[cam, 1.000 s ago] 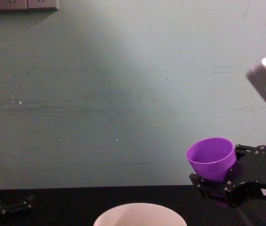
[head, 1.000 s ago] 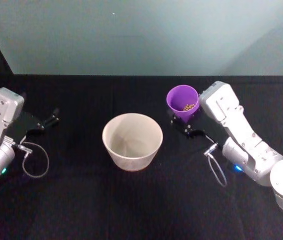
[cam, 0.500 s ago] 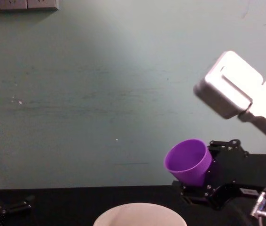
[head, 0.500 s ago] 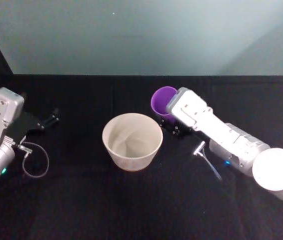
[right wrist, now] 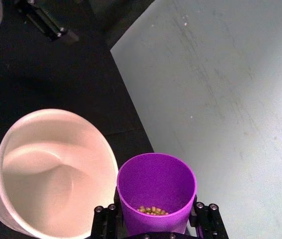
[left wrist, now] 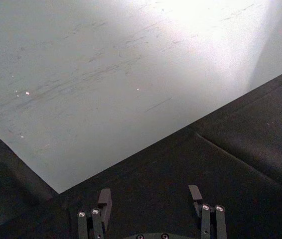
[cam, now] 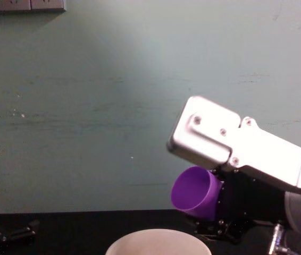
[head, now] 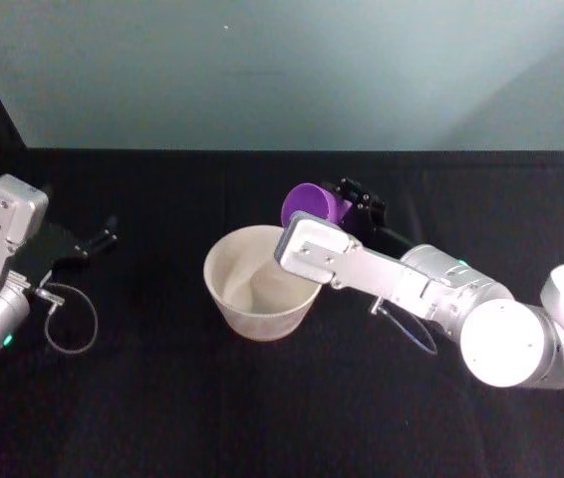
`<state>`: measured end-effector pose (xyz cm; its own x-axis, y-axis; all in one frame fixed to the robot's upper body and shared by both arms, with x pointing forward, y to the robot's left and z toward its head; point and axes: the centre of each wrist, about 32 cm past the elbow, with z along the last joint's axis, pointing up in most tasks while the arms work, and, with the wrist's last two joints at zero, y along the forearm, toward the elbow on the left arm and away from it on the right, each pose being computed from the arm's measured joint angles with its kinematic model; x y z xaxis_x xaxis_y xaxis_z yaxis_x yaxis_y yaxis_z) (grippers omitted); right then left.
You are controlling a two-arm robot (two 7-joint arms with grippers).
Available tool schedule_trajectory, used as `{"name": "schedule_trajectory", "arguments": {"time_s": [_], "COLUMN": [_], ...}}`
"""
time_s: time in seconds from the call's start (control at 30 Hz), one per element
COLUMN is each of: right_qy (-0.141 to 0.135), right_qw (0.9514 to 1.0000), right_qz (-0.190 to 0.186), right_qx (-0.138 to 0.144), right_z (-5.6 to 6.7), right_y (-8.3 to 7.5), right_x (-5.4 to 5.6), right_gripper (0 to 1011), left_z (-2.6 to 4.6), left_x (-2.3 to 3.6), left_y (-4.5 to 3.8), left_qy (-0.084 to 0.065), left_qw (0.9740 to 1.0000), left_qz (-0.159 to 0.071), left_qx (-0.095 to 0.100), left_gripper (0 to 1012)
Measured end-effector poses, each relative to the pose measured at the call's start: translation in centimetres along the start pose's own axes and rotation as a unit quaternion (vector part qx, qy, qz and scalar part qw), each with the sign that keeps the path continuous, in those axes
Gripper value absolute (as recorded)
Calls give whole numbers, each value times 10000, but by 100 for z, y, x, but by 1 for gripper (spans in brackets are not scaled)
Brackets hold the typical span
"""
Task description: Pick up the cup and pour the mung beans from the cup into the bowl.
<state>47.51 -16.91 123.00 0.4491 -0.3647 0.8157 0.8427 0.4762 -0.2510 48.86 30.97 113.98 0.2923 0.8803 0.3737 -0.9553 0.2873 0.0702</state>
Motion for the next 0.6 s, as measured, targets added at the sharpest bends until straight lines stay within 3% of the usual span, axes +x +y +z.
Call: {"name": "schedule_trajectory", "arguments": {"time_s": [0.2,0.47,0.6], "right_qy": [-407,-1115,-1327], "right_qw": [9992,9936,9909], "right_qz": [1,36,40], "right_qx": [-65,-197,-220], "right_z": [76,181,211], "right_y": [33,103,131], "right_x": [-42,-101,-121], "right_gripper": [715,715,715], "left_z": [0,0,0], "left_x": [0,0,0], "left_y": [0,0,0], "left_qy": [0,0,0], "left_qw": [10000,10000,10000], "left_qz": [0,0,0], "left_qx": [0,0,0], "left_gripper": [1000,1000,1000]}}
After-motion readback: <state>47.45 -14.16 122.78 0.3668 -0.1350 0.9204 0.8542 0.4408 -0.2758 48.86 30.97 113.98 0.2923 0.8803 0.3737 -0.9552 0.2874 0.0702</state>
